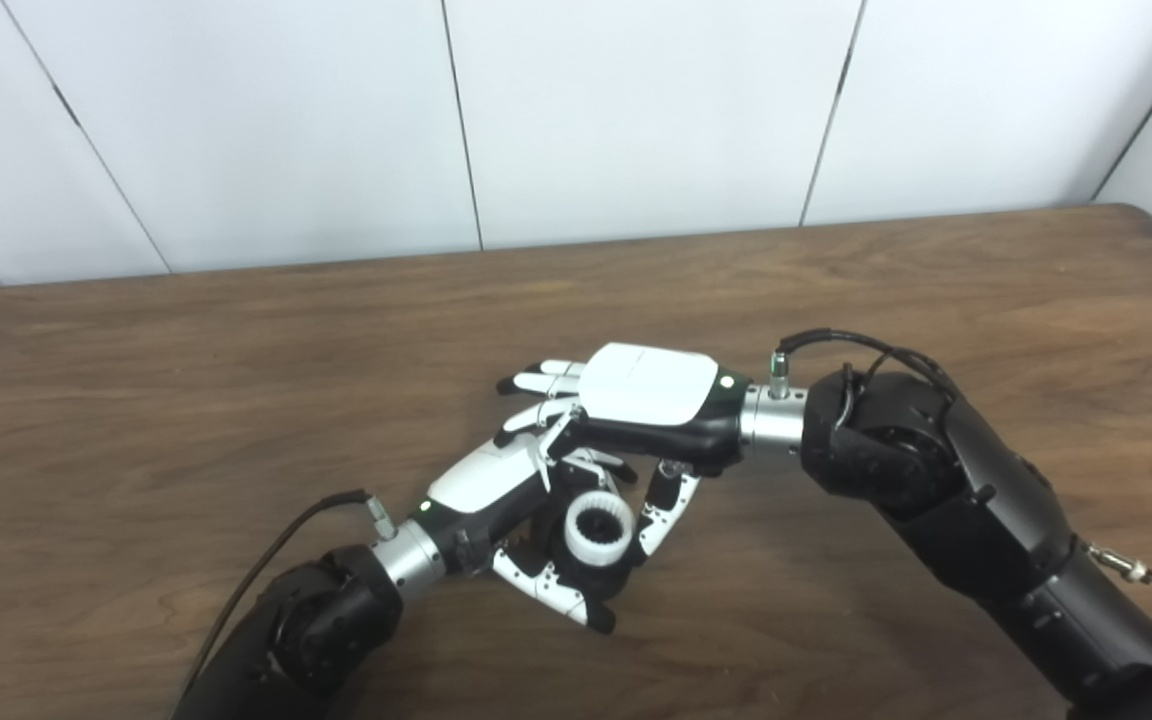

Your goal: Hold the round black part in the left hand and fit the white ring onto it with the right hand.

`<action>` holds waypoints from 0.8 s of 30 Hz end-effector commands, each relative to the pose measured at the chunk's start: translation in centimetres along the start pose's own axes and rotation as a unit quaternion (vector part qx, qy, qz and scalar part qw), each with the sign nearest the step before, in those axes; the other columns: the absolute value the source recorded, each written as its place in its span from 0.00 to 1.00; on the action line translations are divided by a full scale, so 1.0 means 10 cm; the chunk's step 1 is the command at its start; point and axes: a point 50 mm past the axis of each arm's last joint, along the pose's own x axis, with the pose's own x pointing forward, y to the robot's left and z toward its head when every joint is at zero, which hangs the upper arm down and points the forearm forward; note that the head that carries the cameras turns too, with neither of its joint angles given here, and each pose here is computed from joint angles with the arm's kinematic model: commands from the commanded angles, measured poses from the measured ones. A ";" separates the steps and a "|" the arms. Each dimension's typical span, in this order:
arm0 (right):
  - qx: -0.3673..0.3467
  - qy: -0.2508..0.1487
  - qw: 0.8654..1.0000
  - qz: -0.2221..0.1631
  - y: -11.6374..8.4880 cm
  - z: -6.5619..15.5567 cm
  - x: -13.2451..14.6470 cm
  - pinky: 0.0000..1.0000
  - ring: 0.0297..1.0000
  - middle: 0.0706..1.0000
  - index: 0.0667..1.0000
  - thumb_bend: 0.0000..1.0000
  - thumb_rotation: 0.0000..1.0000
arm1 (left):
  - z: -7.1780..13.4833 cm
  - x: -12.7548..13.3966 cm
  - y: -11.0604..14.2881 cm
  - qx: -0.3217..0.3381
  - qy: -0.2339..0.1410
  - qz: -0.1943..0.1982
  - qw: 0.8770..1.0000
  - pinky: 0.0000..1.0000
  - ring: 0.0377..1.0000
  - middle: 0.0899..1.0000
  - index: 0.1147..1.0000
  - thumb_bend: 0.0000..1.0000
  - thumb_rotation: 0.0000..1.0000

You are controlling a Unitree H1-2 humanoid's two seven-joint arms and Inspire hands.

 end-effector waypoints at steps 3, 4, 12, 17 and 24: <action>-0.022 -0.001 1.000 -0.004 -0.19 0.00 -0.04 1.00 1.00 0.87 0.49 0.76 0.19 | 0.06 0.01 0.07 0.011 -0.017 0.003 1.000 1.00 0.98 0.77 0.41 0.52 0.06; -0.022 -0.001 1.000 -0.004 -0.19 0.00 -0.04 1.00 1.00 0.87 0.52 0.90 0.22 | 0.06 0.01 0.07 0.010 -0.017 0.003 1.000 1.00 0.98 0.77 0.41 0.52 0.06; -0.027 -0.003 1.000 -0.008 -0.18 0.02 -0.05 1.00 1.00 0.89 0.56 1.00 0.26 | 0.08 0.01 0.07 0.006 -0.017 0.001 1.000 1.00 0.99 0.79 0.41 0.52 0.06; -0.024 -0.004 1.000 -0.013 -0.15 0.04 -0.05 1.00 1.00 0.89 0.58 1.00 0.25 | 0.09 0.00 0.06 0.008 -0.014 -0.002 1.000 1.00 0.98 0.79 0.41 0.52 0.06; -0.020 -0.006 1.000 -0.018 -0.14 0.03 -0.07 1.00 1.00 0.91 0.58 1.00 0.22 | 0.08 0.00 0.06 0.007 -0.013 -0.001 1.000 1.00 0.97 0.79 0.41 0.52 0.06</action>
